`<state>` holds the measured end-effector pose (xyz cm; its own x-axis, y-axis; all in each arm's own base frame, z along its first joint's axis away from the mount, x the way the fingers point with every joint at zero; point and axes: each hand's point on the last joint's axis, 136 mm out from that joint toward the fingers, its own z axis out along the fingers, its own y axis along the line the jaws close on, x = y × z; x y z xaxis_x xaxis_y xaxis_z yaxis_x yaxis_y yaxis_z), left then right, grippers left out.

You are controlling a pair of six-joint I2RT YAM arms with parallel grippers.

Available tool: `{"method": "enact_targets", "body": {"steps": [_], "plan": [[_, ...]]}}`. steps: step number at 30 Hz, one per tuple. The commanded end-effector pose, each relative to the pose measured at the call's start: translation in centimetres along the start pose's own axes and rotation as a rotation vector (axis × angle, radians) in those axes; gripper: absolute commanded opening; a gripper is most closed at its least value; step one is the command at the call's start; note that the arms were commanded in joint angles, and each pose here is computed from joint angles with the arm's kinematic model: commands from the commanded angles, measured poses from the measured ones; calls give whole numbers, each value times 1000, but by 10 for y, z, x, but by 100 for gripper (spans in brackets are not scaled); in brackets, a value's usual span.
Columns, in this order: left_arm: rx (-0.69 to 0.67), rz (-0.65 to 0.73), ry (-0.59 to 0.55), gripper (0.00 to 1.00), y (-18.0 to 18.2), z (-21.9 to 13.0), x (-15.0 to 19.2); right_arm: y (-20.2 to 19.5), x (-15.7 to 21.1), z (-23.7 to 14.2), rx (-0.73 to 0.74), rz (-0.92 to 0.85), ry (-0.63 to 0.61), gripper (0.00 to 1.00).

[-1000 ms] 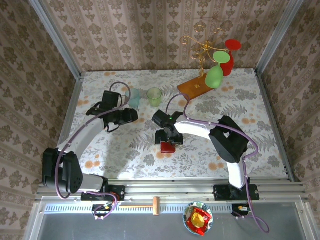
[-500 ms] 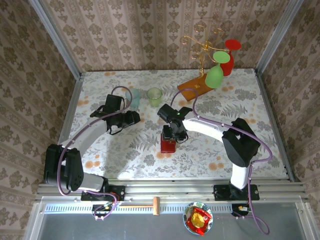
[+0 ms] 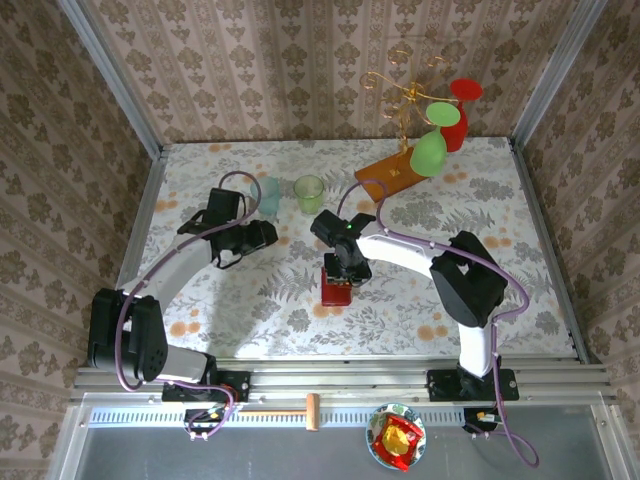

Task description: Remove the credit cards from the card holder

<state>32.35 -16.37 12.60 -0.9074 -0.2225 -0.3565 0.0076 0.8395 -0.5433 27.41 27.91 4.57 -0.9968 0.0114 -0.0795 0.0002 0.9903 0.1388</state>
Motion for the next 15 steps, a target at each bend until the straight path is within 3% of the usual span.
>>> {"method": "enact_targets", "body": {"steps": [1,15], "plan": [[3,9,7,39,3,-1,0,1,5,4,8,18,44,37],[4,-7,9,39,6,1,-1,-3,10,25,30,29,77,33]]}}
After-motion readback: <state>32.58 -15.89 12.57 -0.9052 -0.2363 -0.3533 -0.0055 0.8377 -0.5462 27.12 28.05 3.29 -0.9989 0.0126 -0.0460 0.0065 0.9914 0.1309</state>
